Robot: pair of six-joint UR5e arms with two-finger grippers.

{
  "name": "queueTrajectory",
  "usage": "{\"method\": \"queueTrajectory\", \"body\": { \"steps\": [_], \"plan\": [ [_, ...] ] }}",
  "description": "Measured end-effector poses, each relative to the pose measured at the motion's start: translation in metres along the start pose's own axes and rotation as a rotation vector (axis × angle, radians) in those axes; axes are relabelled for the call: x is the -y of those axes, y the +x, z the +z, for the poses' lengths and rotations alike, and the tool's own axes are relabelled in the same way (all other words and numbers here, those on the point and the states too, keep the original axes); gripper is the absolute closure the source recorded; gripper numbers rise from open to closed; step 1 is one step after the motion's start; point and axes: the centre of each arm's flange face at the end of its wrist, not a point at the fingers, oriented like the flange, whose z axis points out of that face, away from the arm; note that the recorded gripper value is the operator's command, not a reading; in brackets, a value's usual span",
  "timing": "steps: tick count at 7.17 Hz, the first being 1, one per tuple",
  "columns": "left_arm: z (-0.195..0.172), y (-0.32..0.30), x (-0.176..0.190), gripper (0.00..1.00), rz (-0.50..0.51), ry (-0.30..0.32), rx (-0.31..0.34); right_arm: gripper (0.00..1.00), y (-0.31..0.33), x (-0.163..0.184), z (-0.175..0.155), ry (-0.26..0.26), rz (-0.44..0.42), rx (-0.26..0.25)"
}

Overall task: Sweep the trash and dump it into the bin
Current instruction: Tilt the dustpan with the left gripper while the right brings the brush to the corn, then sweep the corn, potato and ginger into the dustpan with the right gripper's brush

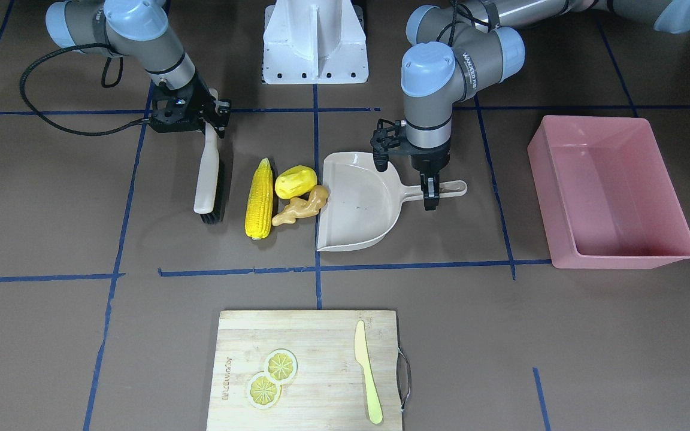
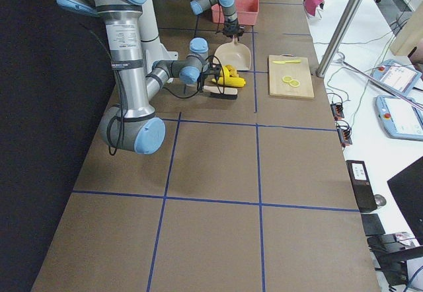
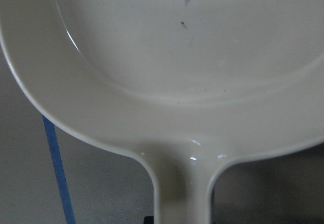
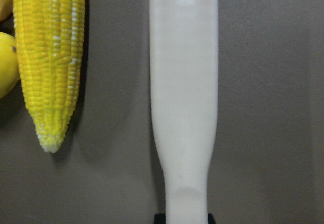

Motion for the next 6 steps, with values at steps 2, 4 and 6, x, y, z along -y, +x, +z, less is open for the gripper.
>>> {"method": "queueTrajectory", "body": {
  "steps": [2,4,6],
  "plan": [
    [-0.001,0.000,0.014,0.76,-0.013,0.005,0.000,0.99,-0.026,0.005,0.008,-0.001,0.002,0.013],
    [-0.008,0.004,0.032,0.75,-0.033,0.000,-0.013,0.99,-0.055,0.012,0.015,0.000,0.010,0.030],
    [-0.014,0.016,0.058,0.75,-0.059,0.003,-0.031,0.99,-0.074,0.013,0.017,-0.001,0.013,0.045]
  ]
}}
